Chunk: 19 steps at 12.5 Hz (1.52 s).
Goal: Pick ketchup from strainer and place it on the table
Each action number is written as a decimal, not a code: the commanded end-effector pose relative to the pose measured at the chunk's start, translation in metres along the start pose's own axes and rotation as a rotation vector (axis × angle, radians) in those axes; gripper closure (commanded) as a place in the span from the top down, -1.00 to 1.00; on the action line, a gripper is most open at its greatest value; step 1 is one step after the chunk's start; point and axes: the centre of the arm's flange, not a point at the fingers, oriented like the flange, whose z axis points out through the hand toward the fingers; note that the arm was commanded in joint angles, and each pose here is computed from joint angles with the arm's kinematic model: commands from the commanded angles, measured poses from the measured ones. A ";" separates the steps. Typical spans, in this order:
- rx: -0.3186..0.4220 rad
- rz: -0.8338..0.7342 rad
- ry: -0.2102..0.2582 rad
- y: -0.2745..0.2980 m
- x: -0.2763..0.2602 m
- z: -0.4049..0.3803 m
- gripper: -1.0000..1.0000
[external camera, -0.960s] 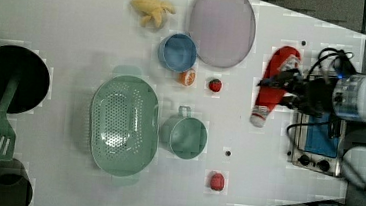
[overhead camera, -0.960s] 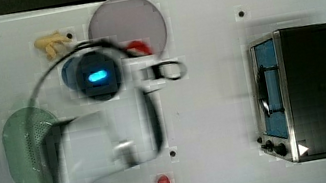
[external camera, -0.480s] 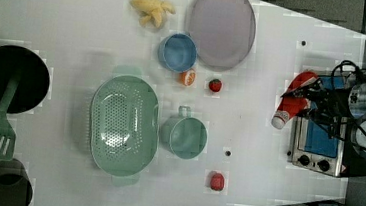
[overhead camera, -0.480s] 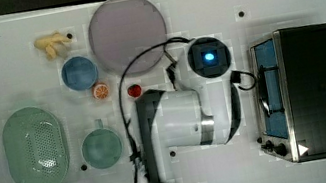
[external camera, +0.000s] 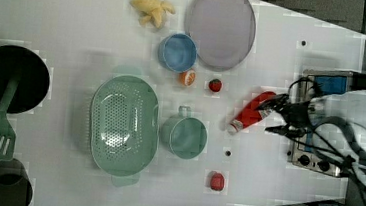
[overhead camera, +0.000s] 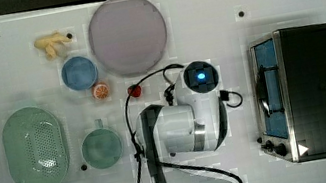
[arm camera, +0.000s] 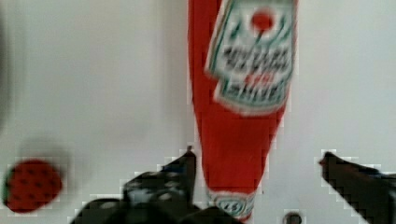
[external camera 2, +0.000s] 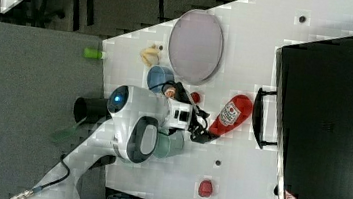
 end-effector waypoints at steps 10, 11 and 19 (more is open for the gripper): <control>0.155 -0.115 0.195 -0.045 -0.054 -0.313 1.00; 0.141 -0.119 0.182 -0.044 -0.059 -0.328 1.00; 0.097 -0.089 0.139 -0.024 -0.056 -0.366 1.00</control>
